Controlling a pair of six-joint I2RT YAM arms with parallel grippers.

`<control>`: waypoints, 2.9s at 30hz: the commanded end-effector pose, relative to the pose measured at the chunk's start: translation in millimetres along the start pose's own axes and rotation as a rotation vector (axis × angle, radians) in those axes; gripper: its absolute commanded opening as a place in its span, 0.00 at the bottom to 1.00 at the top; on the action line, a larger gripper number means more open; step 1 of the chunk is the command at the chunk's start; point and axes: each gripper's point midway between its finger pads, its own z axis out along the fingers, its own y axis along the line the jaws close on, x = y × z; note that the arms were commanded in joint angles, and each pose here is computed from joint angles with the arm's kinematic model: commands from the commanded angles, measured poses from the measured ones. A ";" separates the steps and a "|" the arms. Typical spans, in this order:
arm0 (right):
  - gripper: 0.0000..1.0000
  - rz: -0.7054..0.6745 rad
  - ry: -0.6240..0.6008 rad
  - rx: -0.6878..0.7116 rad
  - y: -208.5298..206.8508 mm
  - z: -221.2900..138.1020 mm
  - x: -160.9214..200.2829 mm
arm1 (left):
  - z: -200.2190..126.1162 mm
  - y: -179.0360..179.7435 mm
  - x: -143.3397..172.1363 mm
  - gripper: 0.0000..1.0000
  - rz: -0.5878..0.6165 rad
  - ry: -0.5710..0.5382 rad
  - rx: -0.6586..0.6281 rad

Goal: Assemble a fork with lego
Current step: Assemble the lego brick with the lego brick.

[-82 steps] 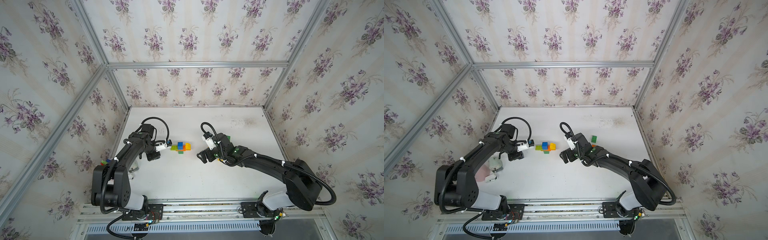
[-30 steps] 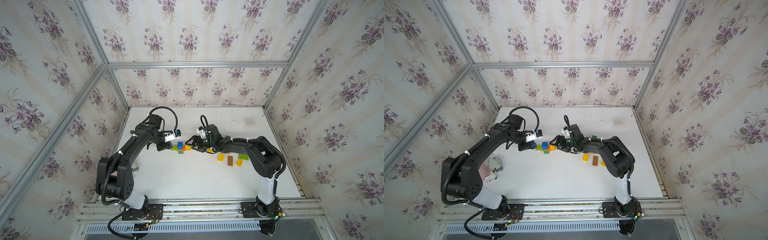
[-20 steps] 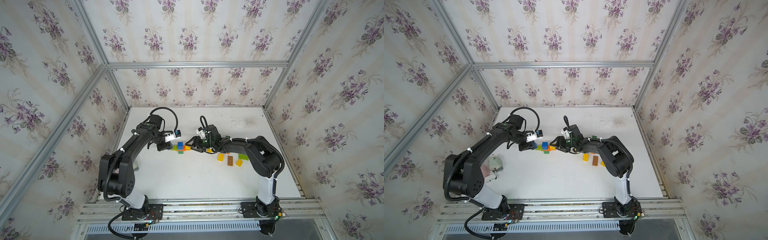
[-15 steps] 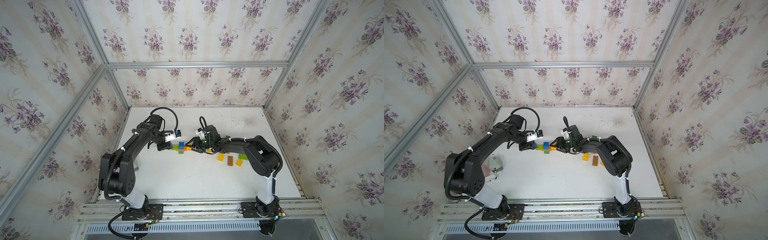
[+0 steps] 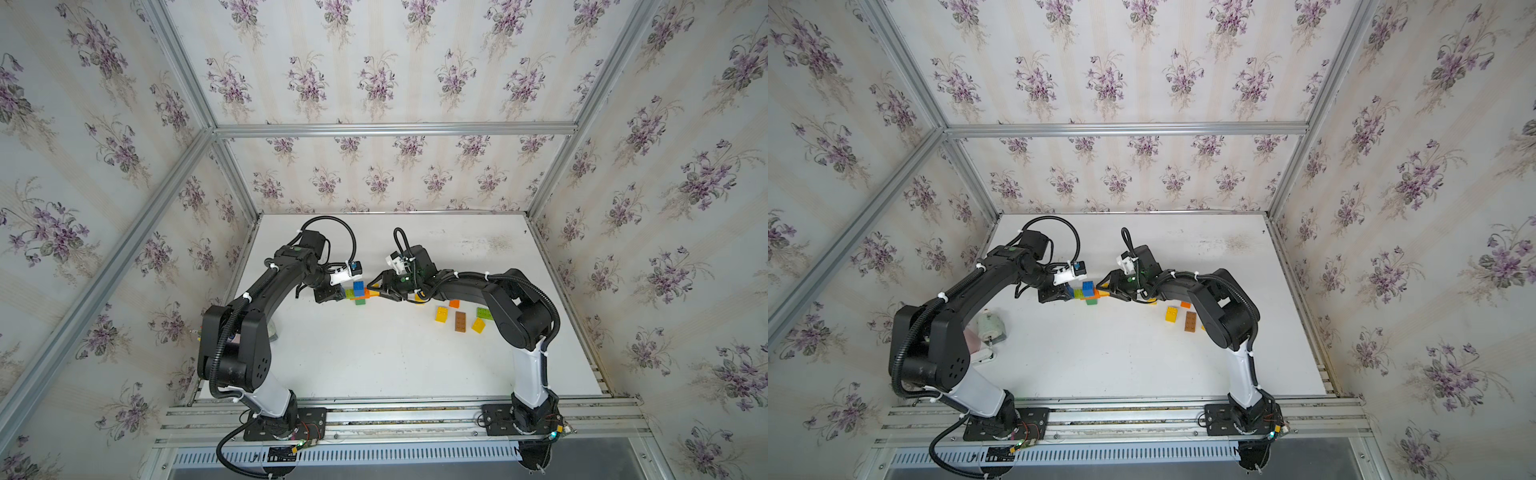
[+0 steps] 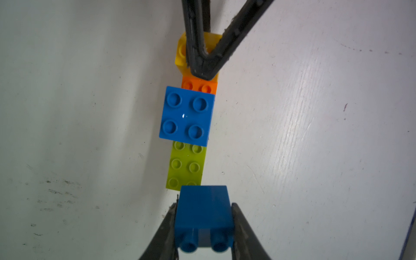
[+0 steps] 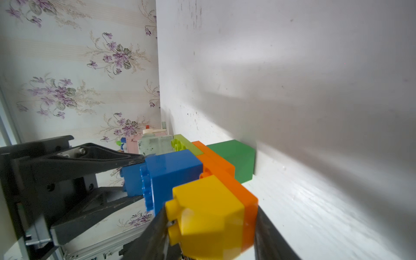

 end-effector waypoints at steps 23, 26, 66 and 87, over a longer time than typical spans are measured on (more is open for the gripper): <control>0.72 -0.164 0.079 0.037 7.9 -5.3 -2.6 | -10.5 -6.4 -5.5 0.28 0.017 -0.019 0.023; 0.72 -0.160 0.091 0.040 3.6 -4.4 -1.2 | -10.0 -6.1 -5.1 0.28 0.018 -0.015 0.026; 0.54 -0.146 0.166 0.036 -3.4 2.4 -2.4 | 1.6 -1.7 3.4 0.25 0.010 0.021 0.060; 0.55 -0.132 0.184 0.031 -10.7 8.3 -1.1 | 29.8 4.2 6.6 0.25 0.030 0.088 0.123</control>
